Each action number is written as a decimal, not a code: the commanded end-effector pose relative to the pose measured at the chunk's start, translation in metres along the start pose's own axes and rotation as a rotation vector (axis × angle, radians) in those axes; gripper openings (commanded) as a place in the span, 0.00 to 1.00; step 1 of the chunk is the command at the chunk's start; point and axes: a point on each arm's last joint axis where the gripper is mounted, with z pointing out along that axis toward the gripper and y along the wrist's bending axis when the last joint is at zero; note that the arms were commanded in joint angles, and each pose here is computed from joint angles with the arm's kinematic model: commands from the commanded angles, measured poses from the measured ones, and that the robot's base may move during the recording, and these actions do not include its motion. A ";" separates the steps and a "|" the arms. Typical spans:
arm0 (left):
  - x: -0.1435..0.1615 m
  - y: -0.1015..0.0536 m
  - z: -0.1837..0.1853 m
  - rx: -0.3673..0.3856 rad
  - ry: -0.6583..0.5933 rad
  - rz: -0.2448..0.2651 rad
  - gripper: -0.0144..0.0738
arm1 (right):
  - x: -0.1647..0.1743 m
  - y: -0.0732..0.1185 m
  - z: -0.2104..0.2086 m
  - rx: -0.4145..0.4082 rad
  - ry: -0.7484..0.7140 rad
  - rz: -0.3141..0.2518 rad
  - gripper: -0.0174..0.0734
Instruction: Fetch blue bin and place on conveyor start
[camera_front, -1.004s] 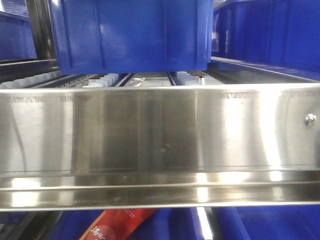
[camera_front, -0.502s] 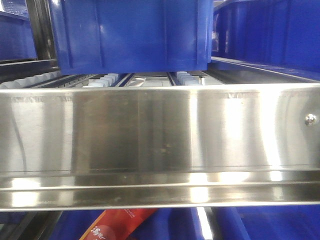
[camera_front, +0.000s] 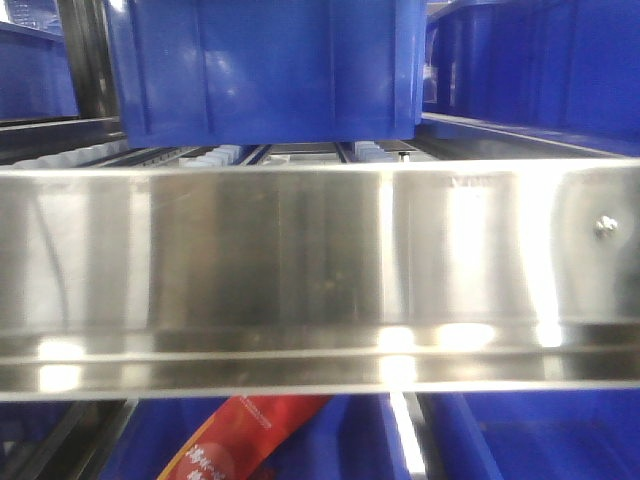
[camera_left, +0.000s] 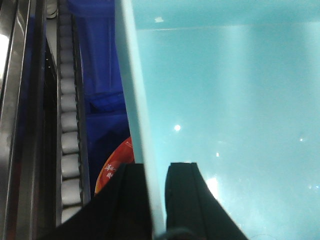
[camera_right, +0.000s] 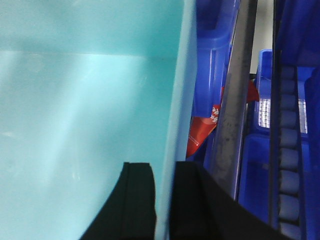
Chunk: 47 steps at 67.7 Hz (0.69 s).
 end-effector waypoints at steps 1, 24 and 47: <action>-0.003 -0.002 -0.005 0.008 -0.037 0.017 0.04 | -0.008 0.000 -0.010 -0.005 -0.080 -0.022 0.03; -0.016 -0.004 -0.005 0.030 -0.170 0.017 0.04 | -0.008 0.000 -0.010 -0.005 -0.080 -0.022 0.03; -0.028 -0.006 -0.011 0.053 -0.321 0.019 0.04 | -0.008 0.000 -0.010 -0.005 -0.080 -0.022 0.03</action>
